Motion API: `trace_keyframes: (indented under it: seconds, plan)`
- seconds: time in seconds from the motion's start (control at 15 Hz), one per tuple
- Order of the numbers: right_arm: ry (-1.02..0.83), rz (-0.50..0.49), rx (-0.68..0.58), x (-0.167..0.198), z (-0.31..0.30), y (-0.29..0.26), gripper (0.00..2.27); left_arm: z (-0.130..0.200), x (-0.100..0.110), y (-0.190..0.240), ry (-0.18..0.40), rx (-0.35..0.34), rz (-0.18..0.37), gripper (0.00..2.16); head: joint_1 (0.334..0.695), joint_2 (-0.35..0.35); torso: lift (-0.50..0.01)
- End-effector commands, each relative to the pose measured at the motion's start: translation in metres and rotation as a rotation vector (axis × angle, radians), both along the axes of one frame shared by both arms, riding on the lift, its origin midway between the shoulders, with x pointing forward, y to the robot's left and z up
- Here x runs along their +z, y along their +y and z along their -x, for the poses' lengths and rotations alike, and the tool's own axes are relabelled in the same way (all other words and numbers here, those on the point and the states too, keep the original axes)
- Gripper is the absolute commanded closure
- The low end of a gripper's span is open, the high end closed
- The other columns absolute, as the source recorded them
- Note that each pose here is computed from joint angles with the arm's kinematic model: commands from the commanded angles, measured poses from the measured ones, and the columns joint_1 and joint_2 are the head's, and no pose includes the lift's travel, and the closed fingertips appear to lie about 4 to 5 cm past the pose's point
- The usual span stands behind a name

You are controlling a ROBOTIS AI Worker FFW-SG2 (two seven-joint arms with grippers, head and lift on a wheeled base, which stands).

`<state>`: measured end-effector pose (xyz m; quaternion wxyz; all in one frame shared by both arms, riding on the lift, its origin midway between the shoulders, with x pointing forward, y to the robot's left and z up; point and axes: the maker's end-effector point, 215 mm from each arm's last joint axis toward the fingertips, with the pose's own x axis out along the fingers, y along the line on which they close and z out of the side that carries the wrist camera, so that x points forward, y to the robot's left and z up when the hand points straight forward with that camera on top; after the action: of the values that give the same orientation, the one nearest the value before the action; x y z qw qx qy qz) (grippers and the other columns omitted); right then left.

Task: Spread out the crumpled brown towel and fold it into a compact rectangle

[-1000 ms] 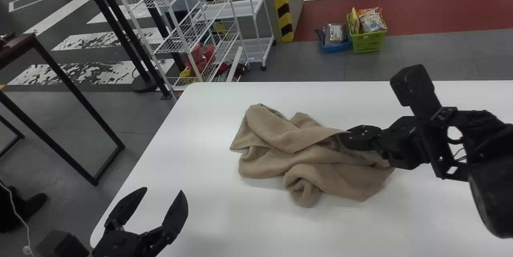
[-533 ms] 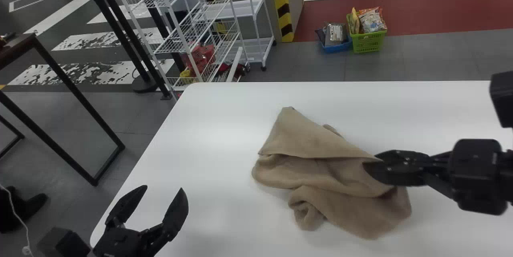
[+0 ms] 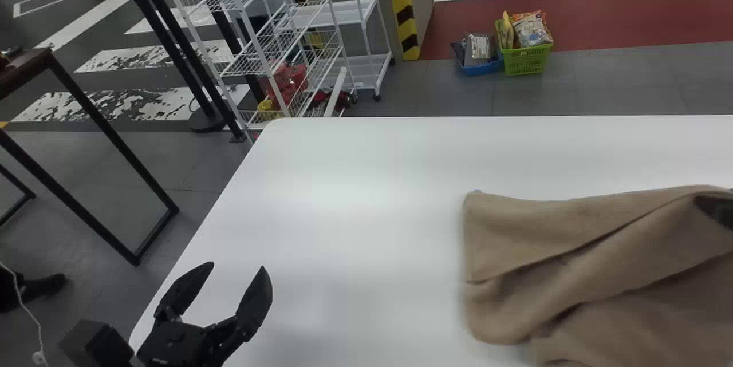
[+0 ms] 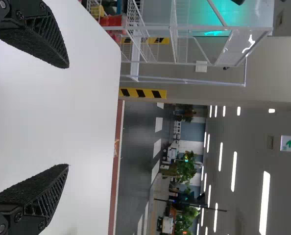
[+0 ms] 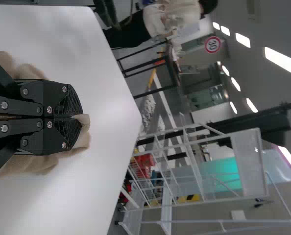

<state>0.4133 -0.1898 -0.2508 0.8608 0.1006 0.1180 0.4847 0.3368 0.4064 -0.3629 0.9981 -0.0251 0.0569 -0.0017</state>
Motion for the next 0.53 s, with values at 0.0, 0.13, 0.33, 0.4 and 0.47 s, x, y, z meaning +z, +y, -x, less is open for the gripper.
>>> trace_keyframes:
  seconds: [0.0, 0.13, 0.33, 0.4, 0.47]
  plan:
    - [-0.001, -0.138, -0.02, 0.009, 0.007, -0.018, 1.3, -0.002, 0.002, -0.003, -0.004, -0.004, 0.002, 0.09, 0.695, 0.333, -0.127]
    - [-0.005, -0.285, -0.019, 0.017, 0.005, -0.022, 1.3, -0.004, 0.002, -0.008, -0.004, -0.013, -0.004, 0.09, 0.695, 0.297, -0.127]
    - [-0.014, -0.342, 0.042, 0.022, -0.004, 0.008, 1.3, -0.005, 0.001, -0.01, -0.002, -0.017, -0.005, 0.09, 0.695, 0.28, -0.127]
    - [-0.022, -0.354, 0.095, 0.023, -0.003, 0.028, 1.3, -0.004, 0.0, -0.009, -0.001, -0.017, -0.005, 0.09, 0.695, 0.283, -0.127]
    - [-0.023, -0.378, 0.144, 0.024, -0.002, 0.048, 1.3, -0.004, 0.0, -0.011, -0.003, -0.022, -0.005, 0.09, 0.695, 0.294, -0.127]
